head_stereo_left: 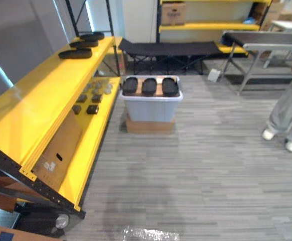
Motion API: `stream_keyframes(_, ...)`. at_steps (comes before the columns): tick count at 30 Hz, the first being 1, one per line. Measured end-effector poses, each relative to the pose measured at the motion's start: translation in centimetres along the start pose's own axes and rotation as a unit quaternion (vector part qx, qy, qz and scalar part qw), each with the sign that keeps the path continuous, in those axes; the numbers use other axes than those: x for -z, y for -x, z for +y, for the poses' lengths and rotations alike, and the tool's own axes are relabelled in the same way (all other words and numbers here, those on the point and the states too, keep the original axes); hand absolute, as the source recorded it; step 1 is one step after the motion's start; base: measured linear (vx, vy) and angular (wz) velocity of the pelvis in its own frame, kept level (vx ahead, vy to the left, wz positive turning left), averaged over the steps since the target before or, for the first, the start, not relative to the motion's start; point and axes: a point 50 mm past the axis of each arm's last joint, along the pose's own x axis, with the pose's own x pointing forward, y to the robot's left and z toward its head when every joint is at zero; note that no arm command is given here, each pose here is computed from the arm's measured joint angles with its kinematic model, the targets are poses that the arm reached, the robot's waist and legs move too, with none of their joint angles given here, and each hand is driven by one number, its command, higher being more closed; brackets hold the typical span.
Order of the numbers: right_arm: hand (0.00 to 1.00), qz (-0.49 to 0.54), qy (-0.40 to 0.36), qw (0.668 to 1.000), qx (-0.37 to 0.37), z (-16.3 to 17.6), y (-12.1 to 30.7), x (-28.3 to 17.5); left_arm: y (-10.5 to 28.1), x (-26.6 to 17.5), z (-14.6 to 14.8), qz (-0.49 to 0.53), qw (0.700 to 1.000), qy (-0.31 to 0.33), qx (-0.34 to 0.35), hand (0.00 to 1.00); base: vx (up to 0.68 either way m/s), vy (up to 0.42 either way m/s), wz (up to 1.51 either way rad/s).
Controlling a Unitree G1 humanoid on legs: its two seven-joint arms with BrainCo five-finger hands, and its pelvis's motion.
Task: Walk over and take plastic housings, then place them on the shelf
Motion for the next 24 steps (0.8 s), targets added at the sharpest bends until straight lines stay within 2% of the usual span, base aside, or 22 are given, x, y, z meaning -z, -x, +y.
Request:
stream_keyframes(6,0.00,-0.016,0.000,1.000,-0.027,1.4,-0.1,-0.9,-0.1,-0.5,-0.4,-0.009,1.000,-0.002,0.009,0.00,0.08,0.011,-0.08)
stream_keyframes(12,0.00,-0.028,0.003,0.998,-0.053,2.6,-0.1,-1.5,-0.1,-1.1,-1.0,-0.024,0.999,0.026,0.041,0.00,0.03,-0.011,0.00)
stream_keyframes(24,0.00,-0.053,0.014,0.996,-0.069,3.8,-0.1,-2.4,-0.1,-1.4,-1.1,-0.033,0.999,0.018,0.031,0.00,-0.02,-0.006,0.00)
